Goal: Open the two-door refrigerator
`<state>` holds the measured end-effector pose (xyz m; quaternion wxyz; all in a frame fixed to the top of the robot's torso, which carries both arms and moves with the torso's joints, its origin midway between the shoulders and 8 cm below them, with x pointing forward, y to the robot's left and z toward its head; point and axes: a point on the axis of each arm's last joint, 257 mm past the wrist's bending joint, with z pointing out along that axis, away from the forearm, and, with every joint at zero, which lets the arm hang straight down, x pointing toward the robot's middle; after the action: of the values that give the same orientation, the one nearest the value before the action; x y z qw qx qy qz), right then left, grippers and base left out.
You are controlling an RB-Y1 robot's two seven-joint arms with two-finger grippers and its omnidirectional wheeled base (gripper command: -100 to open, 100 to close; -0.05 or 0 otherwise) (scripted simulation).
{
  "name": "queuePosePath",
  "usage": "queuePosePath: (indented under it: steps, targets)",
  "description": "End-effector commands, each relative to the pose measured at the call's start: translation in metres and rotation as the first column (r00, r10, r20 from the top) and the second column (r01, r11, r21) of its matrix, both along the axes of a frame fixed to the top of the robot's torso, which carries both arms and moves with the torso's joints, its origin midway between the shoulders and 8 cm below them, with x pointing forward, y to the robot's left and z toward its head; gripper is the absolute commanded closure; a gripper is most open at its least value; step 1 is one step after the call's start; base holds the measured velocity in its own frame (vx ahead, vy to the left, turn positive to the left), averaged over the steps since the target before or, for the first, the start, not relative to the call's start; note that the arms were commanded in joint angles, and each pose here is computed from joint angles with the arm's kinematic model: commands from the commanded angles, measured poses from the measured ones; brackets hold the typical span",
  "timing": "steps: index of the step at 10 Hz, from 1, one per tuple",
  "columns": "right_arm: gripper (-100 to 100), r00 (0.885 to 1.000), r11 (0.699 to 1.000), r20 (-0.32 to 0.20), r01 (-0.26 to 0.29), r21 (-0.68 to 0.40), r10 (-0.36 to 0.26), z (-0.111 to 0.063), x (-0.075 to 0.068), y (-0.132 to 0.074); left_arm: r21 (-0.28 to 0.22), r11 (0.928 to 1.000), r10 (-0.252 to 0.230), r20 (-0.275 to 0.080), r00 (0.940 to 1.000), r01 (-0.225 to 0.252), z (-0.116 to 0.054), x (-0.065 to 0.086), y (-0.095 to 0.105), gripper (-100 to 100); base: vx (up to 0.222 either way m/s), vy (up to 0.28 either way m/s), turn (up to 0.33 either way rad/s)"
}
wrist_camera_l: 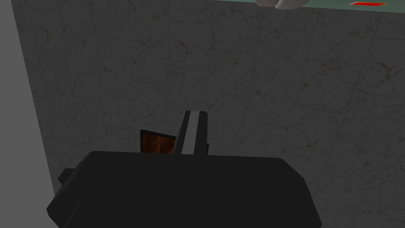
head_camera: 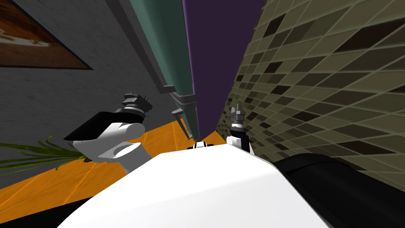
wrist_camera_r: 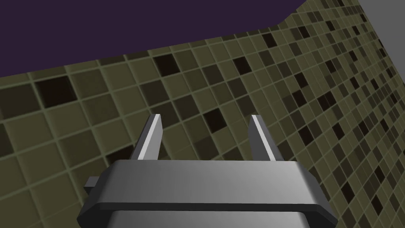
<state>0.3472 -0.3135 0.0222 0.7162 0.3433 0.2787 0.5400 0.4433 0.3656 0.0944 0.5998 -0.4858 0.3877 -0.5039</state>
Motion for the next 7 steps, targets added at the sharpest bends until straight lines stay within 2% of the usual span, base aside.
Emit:
queuePosePath:
  steps: [1, 2, 3, 4, 5, 6, 7]
  targets:
    - [0, 1.0, 1.0, 0.0, 0.0, 0.0, 0.0, 0.0, 0.0, 0.0, 0.0, 0.9994, -0.034, 0.0, 0.9994, 0.034, 0.001, 0.003, -0.011, 100, -0.058, 0.282, -0.042]
    - [0, 1.0, 1.0, 0.0, 0.0, 0.0, 0.0, 0.0, 0.0, 0.0, -0.001, 0.9979, -0.064, 0.0, 0.9979, 0.064, 0.001, 0.006, -0.02, 100, -0.013, 0.296, -0.057]
    - [0, 1.0, 1.0, 0.0, 0.0, 0.0, 0.0, 0.0, 0.0, 0.0, -0.001, 0.9979, -0.064, 0.0, 0.9979, 0.064, 0.001, 0.006, -0.02, 100, -0.031, 0.287, -0.033]
    - [0, 1.0, 1.0, 0.0, 0.0, 0.0, 0.0, 0.0, 0.0, 0.0, -0.001, 0.9956, -0.094, -0.001, 0.9956, 0.094, 0.001, 0.009, -0.029, 100, -0.026, 0.302, -0.064]
    - [0, 1.0, 1.0, 0.0, 0.0, 0.0, 0.0, 0.0, 0.0, 0.0, -0.001, 0.9956, -0.094, -0.001, 0.9956, 0.094, 0.001, 0.009, -0.029, 100, -0.079, 0.297, -0.037]
    - [0, 1.0, 1.0, 0.0, 0.0, 0.0, 0.0, 0.0, 0.0, 0.0, -0.002, 0.9924, -0.123, -0.002, 0.9924, 0.123, 0.001, 0.011, -0.038, 100, -0.045, 0.319, -0.065]
    - [0, 1.0, 1.0, 0.0, 0.0, 0.0, 0.0, 0.0, 0.0, 0.0, -0.002, 0.9924, -0.123, -0.002, 0.9924, 0.123, 0.001, 0.011, -0.038, 100, -0.035, 0.267, -0.037]
